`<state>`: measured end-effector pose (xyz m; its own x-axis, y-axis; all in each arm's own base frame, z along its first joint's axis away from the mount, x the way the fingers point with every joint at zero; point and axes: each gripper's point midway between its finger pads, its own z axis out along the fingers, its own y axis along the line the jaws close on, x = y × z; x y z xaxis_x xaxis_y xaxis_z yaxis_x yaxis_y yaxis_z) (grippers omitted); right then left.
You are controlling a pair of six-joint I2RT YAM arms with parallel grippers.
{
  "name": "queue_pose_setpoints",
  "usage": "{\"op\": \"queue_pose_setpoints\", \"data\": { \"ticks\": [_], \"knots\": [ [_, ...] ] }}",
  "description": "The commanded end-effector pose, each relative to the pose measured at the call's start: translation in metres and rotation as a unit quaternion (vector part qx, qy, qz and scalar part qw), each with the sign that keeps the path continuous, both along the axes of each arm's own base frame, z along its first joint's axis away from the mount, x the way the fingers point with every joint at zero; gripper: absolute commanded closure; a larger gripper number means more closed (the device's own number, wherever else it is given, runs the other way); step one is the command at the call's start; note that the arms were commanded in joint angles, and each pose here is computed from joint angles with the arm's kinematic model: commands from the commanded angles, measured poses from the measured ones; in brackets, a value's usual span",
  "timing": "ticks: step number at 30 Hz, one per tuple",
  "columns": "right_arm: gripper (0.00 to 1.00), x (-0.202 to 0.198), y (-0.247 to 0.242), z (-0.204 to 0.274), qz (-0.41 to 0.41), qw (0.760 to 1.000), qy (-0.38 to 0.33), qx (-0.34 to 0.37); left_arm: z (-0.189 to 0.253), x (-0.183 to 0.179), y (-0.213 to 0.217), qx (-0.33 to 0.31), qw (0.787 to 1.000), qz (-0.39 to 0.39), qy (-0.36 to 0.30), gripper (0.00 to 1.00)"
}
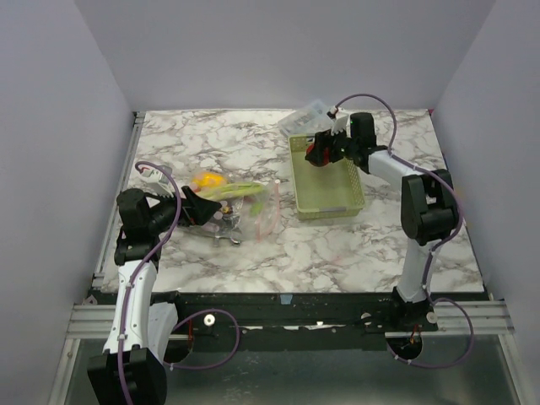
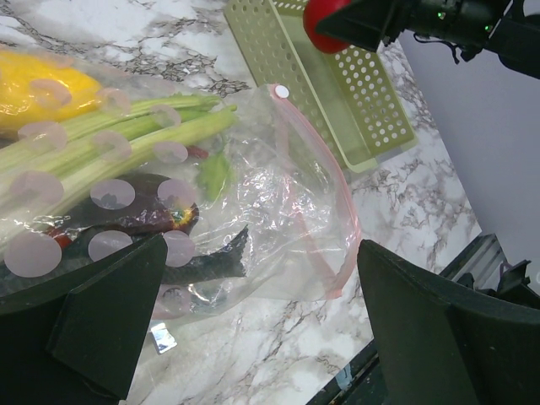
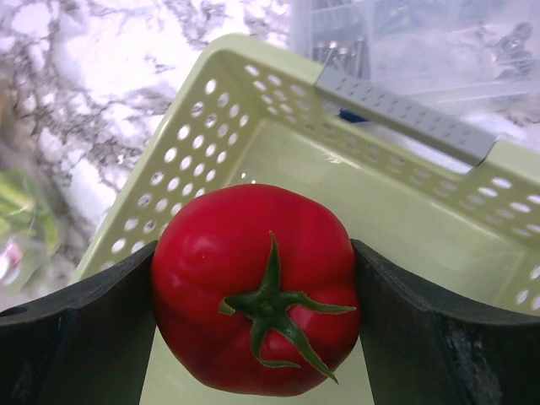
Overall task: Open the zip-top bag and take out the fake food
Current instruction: Place the fake fruit in the bin.
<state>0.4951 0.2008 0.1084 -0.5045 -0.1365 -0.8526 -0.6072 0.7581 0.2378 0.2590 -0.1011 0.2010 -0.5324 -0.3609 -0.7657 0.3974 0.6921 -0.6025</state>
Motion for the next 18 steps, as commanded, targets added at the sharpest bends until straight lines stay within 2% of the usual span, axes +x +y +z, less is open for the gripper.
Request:
{"op": "queue_pose_setpoints", "data": {
  "ticks": [1,6,18],
  "knots": [
    [0.52,0.014,0.001,-0.02,-0.027,0.998,0.045,-0.028,0.007,-0.001,-0.003,-0.002,1.0,-0.014,-0.014,0.01],
    [0.5,0.025,0.012,-0.029,-0.036,0.997,0.052,-0.047,0.007,0.0,-0.003,-0.001,1.0,-0.01,-0.009,0.01],
    [0.36,0.03,0.029,-0.049,-0.039,0.994,0.053,-0.083,0.007,0.0,-0.003,-0.003,1.0,-0.012,-0.008,0.01]
  ]
}}
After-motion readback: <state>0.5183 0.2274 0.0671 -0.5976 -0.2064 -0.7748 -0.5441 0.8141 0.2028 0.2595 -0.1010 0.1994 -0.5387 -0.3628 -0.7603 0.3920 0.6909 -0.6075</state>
